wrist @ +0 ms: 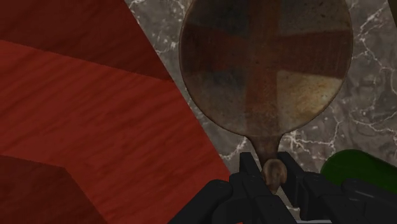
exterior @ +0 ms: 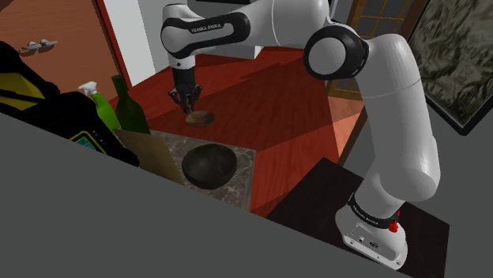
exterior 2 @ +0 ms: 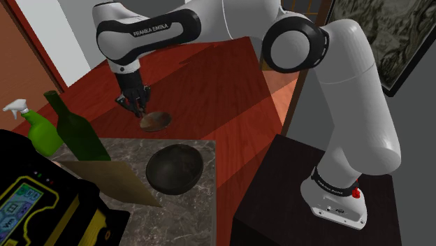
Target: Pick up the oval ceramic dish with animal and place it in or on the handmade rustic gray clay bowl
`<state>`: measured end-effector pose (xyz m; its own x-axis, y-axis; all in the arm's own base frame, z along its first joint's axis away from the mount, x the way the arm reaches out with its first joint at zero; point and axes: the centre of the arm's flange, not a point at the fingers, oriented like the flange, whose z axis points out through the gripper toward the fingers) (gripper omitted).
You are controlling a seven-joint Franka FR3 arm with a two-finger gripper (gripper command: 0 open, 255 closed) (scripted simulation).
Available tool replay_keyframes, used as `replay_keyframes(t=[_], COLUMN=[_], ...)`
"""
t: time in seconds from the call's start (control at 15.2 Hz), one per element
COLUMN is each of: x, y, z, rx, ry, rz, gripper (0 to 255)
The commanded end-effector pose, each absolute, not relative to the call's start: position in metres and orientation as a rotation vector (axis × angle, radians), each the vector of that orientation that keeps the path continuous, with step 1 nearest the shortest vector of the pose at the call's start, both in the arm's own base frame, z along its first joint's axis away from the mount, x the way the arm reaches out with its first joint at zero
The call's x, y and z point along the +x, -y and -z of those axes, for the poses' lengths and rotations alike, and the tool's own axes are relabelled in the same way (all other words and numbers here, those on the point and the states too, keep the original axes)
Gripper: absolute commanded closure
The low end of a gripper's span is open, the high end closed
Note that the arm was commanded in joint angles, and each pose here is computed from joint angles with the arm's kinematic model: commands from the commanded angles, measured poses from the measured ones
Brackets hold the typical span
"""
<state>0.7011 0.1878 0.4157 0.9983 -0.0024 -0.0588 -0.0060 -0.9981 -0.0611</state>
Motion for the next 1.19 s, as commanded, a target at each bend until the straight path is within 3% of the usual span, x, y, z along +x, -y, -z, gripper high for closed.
replay_keyframes(t=[0.0, 0.2, 1.12], x=[0.700, 0.700, 0.547], y=[-0.189, -0.189, -0.261], z=[-0.427, -0.440, -0.444], rx=[-3.079, -3.079, -3.079], ry=[-0.006, -0.006, -0.006], rz=[-0.091, -0.091, -0.091], gripper=[255, 255, 255])
